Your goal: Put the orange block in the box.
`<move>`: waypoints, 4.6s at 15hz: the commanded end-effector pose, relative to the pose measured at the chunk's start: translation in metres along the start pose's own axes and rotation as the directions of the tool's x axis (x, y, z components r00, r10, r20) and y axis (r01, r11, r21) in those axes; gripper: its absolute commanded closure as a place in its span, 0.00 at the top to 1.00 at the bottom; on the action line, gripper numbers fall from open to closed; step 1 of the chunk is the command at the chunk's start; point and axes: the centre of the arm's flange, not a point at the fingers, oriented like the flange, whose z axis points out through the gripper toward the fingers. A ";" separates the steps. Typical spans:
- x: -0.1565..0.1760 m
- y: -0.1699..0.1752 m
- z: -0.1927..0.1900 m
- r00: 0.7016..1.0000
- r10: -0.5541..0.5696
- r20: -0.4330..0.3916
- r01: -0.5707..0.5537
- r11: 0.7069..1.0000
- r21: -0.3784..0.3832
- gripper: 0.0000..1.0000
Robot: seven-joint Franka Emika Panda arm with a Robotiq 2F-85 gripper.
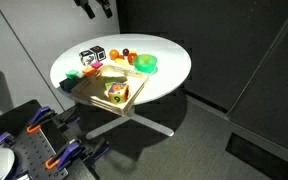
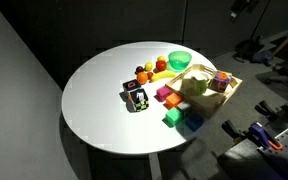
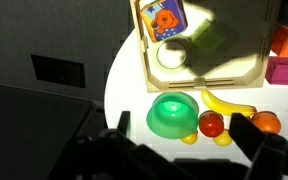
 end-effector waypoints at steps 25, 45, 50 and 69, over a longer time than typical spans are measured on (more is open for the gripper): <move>0.020 -0.068 0.047 0.990 -0.062 0.130 0.042 0.987 0.156 1.00; 0.000 -0.198 0.114 0.921 -0.160 0.356 0.131 0.986 0.104 1.00; -0.010 -0.212 0.134 0.909 -0.206 0.363 0.156 0.974 0.162 1.00; -0.010 -0.236 0.156 0.882 -0.249 0.401 0.191 0.965 0.180 1.00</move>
